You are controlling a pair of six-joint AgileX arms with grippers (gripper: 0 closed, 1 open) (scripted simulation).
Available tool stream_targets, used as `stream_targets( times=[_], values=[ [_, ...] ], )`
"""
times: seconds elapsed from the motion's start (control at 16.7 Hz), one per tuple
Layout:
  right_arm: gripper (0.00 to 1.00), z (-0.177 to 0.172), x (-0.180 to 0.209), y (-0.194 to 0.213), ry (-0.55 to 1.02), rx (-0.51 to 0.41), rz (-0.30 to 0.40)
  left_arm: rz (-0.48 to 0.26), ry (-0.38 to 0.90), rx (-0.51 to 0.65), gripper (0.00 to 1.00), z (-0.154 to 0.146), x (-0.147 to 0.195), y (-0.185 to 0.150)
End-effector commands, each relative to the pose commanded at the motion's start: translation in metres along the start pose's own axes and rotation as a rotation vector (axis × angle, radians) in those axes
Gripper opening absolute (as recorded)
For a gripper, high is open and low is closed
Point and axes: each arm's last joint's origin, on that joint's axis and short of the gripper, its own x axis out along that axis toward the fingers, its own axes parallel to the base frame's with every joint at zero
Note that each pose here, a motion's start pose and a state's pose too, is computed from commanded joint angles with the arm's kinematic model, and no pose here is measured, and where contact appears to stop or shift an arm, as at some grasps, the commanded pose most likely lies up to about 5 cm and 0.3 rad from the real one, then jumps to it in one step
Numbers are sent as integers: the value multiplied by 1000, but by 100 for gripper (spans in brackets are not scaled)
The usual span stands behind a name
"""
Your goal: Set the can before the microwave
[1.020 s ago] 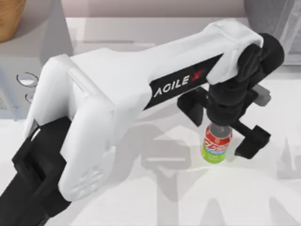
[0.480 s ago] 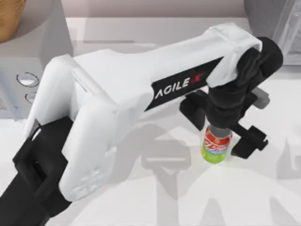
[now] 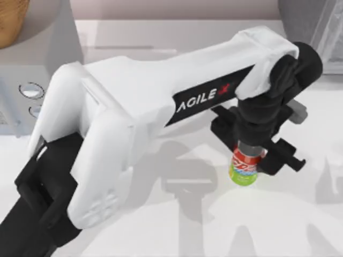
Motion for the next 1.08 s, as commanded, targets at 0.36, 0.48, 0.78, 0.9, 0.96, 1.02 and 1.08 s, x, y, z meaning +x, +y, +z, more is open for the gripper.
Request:
stream_targets(
  times=[0.36, 0.48, 0.78, 0.9, 0.96, 1.02, 1.08],
  values=[
    [100, 0, 0, 0, 0, 0, 0, 0, 0, 0, 0, 0, 0, 0],
    [100, 0, 0, 0, 0, 0, 0, 0, 0, 0, 0, 0, 0, 0],
    [100, 0, 0, 0, 0, 0, 0, 0, 4, 1, 0, 1, -8, 0],
    [100, 0, 0, 0, 0, 0, 0, -1, -1, 1, 0, 4, -22, -1],
    [100, 0, 0, 0, 0, 0, 0, -1, -2, 1, 0, 4, -30, 0],
    [100, 0, 0, 0, 0, 0, 0, -1, -2, 0, 0, 4, -36, 0],
    [100, 0, 0, 0, 0, 0, 0, -1, -1, 0, 0, 4, -39, 0]
  ],
)
